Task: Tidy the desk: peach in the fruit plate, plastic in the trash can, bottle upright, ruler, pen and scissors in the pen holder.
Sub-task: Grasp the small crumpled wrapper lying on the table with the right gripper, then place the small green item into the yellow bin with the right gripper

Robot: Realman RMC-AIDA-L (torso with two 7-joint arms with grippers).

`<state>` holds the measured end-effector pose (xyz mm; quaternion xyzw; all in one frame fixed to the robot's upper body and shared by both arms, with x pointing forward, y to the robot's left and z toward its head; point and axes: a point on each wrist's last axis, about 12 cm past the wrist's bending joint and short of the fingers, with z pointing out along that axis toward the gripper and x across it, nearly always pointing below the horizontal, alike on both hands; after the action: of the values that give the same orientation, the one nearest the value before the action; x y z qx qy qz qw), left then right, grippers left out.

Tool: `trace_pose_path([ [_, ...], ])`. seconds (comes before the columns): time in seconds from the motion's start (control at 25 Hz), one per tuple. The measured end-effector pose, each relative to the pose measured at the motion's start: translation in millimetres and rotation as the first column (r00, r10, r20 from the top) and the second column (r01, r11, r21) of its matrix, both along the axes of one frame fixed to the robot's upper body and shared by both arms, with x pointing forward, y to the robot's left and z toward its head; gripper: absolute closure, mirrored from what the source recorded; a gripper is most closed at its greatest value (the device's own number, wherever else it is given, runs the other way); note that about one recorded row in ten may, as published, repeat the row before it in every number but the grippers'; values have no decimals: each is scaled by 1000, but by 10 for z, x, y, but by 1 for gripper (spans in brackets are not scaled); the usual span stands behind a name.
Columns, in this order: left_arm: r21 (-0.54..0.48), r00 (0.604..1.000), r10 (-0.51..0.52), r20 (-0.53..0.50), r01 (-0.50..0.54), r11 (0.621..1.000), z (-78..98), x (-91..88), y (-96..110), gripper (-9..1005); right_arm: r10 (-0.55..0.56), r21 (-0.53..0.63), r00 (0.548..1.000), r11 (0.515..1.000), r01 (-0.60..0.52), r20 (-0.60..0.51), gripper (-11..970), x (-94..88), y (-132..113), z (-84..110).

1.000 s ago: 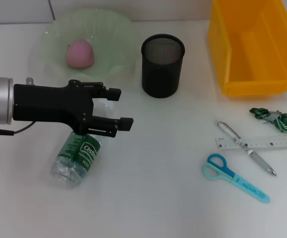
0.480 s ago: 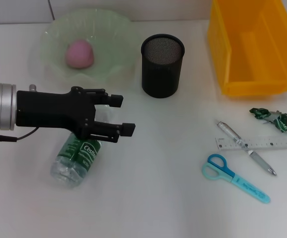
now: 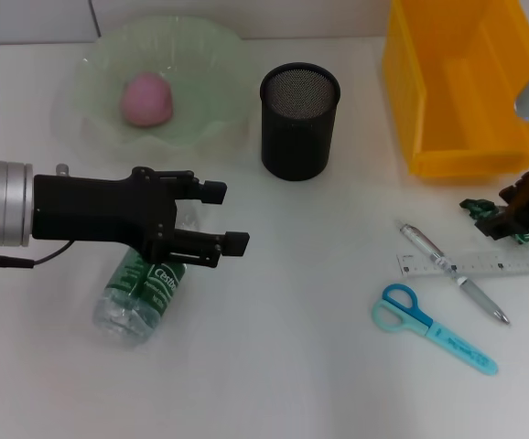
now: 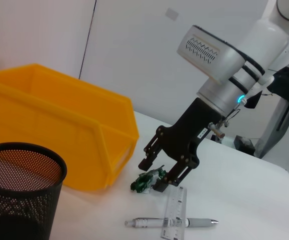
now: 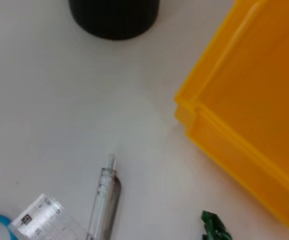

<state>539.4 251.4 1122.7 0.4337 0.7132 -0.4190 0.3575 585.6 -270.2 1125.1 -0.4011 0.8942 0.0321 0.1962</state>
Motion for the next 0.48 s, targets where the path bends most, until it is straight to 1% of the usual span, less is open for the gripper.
trace_pose_path([
  [0.16,1,1000,4,-1,-4,1000,-5,2,7,157,3,1,1000,1000,-3,-11,401,22,28,-47],
  [0.36,4,1000,13,0,-13,1000,-14,2,17,157,16,2,999,1000,-16,-35,579,7,49,-34],
  [0.48,4,1000,14,-1,-14,1000,-16,0,19,157,19,2,999,1000,-19,-42,648,-1,49,-27],
])
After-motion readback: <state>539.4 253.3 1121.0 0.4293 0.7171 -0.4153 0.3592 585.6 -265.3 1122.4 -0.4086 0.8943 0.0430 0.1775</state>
